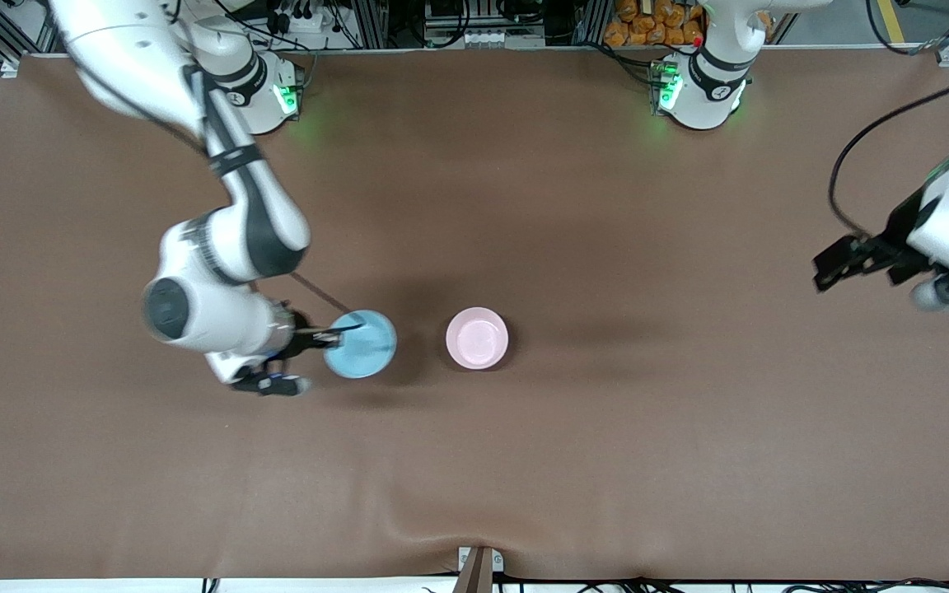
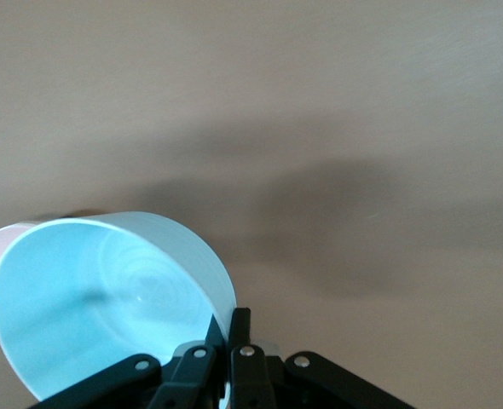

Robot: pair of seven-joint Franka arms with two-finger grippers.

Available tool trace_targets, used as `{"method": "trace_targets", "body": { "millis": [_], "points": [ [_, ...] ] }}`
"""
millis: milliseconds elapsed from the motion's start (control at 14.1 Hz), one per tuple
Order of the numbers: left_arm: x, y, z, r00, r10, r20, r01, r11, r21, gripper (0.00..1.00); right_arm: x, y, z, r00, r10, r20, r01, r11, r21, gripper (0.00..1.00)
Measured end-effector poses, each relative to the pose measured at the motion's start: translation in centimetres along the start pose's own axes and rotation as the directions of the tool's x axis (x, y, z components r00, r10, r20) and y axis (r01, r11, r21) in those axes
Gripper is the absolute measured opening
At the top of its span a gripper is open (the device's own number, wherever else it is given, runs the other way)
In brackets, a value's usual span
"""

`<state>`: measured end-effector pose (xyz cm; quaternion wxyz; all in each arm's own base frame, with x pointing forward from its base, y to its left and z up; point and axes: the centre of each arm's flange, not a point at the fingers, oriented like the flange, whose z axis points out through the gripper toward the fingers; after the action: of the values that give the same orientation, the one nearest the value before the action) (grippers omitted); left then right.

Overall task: Stack pink and blue bowls on white bowl
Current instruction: 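Carry the blue bowl with the right gripper over the pink bowl, then lower the blue bowl into the pink bowl with the right gripper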

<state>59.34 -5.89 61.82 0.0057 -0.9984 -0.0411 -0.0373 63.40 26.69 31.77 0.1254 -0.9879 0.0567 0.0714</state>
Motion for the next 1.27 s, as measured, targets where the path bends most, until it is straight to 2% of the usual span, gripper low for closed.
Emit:
{"method": "trace_targets", "body": {
  "millis": [283, 496, 920, 1274],
  "points": [
    [-3.1, -1.3, -4.3, 1.000, 0.013, 0.005, -0.013, 1.000, 0.007, 1.00, -2.4, -4.8, 2.2, 0.999, 0.031, 0.042, -0.033, 0.998, 0.050, 0.04],
    [-3.5, -4.0, -5.0, 1.000, 0.023, 0.016, -0.023, 1.000, 0.012, 1.00, -3.2, -6.8, 5.1, 0.999, 0.015, 0.035, -0.018, 0.998, 0.061, 0.04],
    [-3.3, -4.7, -4.2, 0.999, 0.018, 0.033, -0.018, 1.000, 0.015, 1.00, -3.5, -8.8, 8.5, 0.999, 0.012, -0.031, -0.010, 0.997, 0.074, 0.04],
    [-2.8, -7.2, -3.7, 0.999, 0.018, 0.028, -0.019, 1.000, 0.001, 1.00, -4.2, -10.0, 9.4, 0.997, 0.062, -0.041, -0.058, 0.995, 0.085, 0.04]
  ]
}}
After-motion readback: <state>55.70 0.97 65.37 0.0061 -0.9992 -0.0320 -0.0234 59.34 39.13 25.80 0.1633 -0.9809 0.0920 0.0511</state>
